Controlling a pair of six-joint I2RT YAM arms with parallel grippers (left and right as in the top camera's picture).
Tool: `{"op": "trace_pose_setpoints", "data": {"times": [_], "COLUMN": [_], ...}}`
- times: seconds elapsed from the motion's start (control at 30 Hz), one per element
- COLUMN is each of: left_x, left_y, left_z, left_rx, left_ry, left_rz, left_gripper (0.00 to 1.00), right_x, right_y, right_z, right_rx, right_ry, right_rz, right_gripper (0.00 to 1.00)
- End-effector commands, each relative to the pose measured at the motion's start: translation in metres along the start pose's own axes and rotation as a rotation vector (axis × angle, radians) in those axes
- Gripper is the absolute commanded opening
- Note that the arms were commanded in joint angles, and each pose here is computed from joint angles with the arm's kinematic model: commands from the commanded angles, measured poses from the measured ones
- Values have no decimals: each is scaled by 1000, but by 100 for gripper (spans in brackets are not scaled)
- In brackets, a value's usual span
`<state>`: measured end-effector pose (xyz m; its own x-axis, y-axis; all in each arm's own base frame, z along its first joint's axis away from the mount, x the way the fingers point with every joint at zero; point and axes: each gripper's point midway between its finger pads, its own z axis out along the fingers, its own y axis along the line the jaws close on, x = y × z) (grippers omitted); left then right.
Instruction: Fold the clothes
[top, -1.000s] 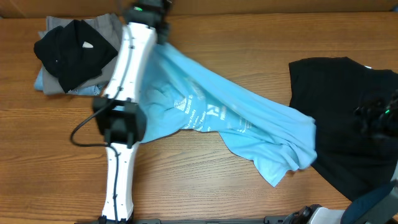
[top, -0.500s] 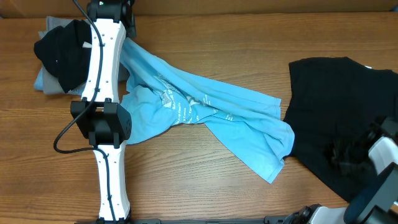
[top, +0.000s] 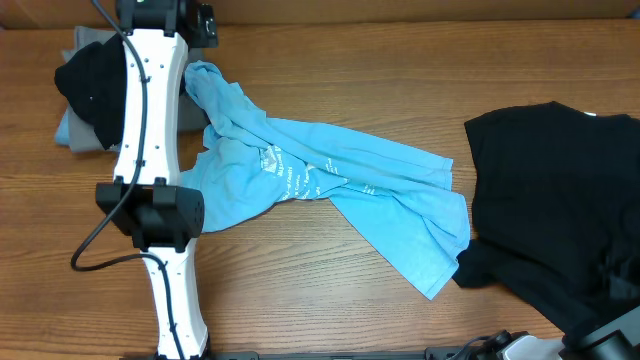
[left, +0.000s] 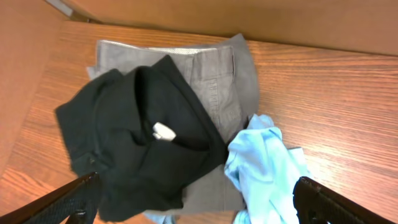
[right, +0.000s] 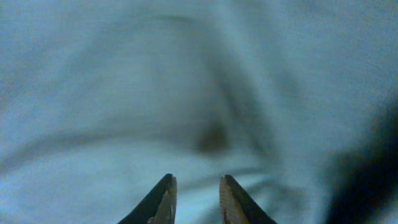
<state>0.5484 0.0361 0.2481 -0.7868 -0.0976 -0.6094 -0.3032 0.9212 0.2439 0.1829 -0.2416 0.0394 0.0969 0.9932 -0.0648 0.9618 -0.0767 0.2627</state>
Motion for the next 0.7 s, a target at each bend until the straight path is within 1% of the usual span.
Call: {"op": "trace_pose_setpoints", "data": {"times": [0.0,0.1,0.13,0.23,0.3,0.43,0.63,0.67], "left_x": [-4,7,10,20,26,33,39,39], "left_y": [6,1,0,-3,-5,-3,-2,-2], "left_z": [-33,-42,-44,-50,-52,-52,-53,-53], "left_rx": [82,135,150,181,194,189,185,185], "left_ry": [-16,28,42,81,102,132,157,155], "left_rz": [-17,-4,0,11,17,27,39,38], "left_gripper": [100,100,100,100,100,100,100,100], "right_x": [21,68,82,135,159,182,198,202], "right_y": [84,127,134,150,152,135,80,65], "right_z": [-45,-68,-69,-63,-51,-14,17,26], "right_rx": [-283,-421,-436,-436,-390,-174,95,142], "right_ry": [50,114,135,205,222,196,313,345], "right_rz": [-328,-541,-580,-727,-798,-801,-694,-687], "right_gripper": [29,31,31,31,31,31,30,30]}}
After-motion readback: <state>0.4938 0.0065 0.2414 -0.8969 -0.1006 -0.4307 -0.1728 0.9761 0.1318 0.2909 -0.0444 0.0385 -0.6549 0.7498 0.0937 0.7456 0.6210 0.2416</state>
